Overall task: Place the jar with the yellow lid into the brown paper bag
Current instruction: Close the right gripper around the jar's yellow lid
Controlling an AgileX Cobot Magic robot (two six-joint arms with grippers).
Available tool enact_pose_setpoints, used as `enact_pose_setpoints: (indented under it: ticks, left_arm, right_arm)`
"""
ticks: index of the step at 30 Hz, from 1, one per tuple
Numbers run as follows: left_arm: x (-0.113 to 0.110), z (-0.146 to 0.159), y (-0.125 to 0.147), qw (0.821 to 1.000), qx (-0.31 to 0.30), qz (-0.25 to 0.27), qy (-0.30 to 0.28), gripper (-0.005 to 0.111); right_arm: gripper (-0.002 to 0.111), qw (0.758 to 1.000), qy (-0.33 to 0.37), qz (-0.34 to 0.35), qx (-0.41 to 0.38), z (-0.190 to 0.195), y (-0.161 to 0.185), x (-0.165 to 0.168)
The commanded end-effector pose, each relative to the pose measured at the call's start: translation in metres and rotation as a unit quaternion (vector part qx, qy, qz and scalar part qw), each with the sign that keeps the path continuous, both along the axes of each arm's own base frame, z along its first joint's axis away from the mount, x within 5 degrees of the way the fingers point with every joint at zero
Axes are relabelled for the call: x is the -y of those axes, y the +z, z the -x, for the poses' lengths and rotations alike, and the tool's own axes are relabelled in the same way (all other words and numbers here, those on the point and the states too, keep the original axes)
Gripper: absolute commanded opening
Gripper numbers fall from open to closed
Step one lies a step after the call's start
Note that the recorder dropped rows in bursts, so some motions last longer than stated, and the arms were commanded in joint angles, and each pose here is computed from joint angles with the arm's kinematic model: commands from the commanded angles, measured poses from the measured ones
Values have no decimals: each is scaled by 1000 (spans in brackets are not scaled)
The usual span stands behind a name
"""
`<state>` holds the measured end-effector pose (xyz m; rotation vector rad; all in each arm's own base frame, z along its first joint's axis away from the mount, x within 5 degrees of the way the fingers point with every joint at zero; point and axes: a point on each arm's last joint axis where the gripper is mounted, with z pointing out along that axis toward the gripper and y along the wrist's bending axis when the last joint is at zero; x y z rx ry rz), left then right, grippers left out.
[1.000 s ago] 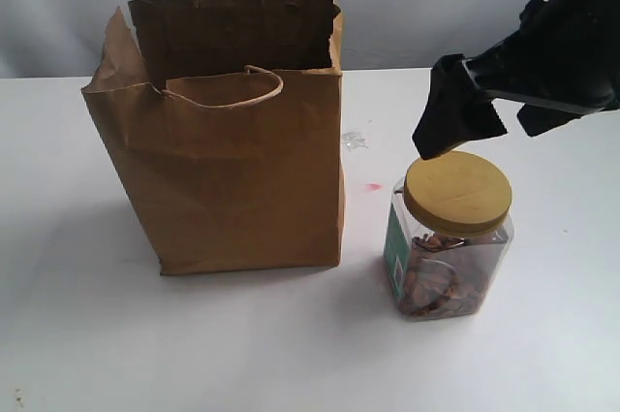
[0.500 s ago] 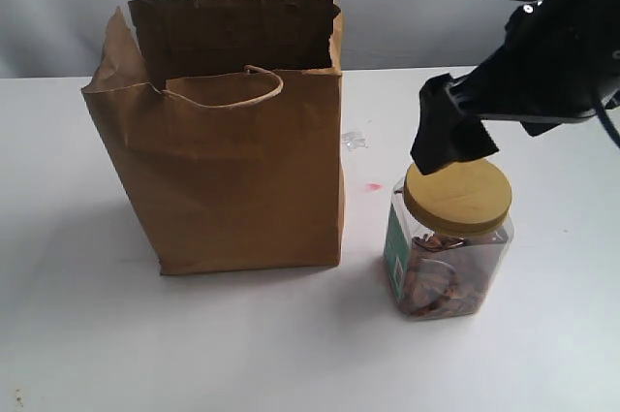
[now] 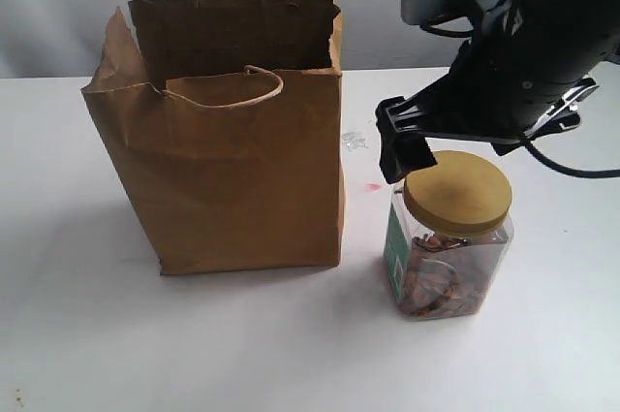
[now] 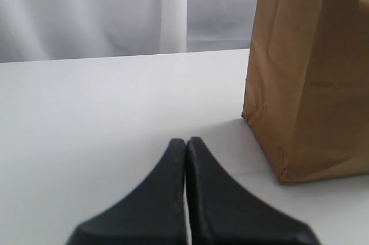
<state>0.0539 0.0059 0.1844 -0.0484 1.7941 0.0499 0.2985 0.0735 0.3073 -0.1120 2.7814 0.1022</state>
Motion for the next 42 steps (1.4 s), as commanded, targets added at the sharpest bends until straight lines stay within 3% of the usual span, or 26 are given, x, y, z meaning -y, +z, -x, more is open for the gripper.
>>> enact_pose_setpoints:
  ticks: [1,42]
  left_arm:
    - [1,0,1,1000,4,4,-3,1]
    - [1,0,1,1000,4,4,-3,1]
  right_arm:
    - [105,1000,-9,18,19,-9,-3,1]
    - [105,996,-23,74,-38,-29,-45,4]
